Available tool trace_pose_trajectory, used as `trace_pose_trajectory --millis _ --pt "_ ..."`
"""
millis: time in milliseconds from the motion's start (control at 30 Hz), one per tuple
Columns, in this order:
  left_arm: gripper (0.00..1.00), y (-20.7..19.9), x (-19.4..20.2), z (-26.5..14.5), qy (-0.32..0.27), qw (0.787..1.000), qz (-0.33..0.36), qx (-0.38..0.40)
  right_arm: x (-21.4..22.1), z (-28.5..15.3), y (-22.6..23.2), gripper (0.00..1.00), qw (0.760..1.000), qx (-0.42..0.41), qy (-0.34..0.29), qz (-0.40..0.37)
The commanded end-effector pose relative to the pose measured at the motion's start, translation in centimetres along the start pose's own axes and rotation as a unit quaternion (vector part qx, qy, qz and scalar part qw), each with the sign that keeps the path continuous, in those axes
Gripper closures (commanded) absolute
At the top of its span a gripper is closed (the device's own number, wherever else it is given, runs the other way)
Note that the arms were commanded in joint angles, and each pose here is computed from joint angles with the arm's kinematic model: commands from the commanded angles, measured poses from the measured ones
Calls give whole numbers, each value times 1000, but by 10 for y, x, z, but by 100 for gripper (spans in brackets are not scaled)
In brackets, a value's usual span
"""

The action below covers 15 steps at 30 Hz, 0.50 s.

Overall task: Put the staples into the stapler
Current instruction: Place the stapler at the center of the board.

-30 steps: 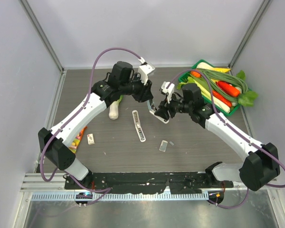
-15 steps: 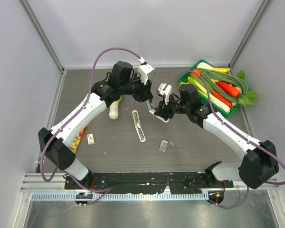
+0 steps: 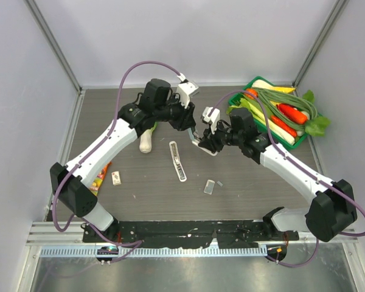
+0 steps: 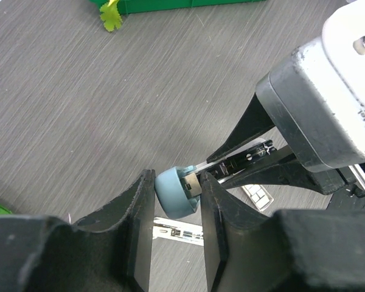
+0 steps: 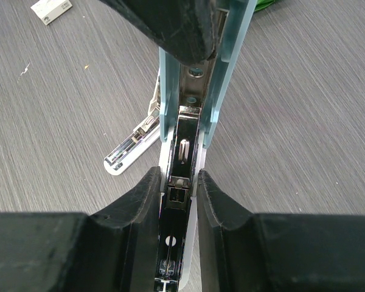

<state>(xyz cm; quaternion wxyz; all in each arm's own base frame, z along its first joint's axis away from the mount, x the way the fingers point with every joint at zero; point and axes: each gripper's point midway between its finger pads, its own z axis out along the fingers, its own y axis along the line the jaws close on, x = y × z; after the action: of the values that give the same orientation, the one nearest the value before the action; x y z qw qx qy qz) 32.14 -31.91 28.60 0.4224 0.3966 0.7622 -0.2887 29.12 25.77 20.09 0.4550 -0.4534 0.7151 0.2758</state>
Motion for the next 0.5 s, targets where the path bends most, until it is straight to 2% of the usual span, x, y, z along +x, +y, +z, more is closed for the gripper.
trace_pose_trajectory --millis 0,267,467 --pt "62 0 -13 1 -20 1000 3 -1 -28 -9 -1 99 999 7 -34 -36" --pt "50 0 -13 3 -19 1000 1 1 -29 -10 1 99 999 6 -32 -42" --pt "46 0 -12 4 -17 1000 -1 1 -28 -11 2 99 999 4 -33 -43"
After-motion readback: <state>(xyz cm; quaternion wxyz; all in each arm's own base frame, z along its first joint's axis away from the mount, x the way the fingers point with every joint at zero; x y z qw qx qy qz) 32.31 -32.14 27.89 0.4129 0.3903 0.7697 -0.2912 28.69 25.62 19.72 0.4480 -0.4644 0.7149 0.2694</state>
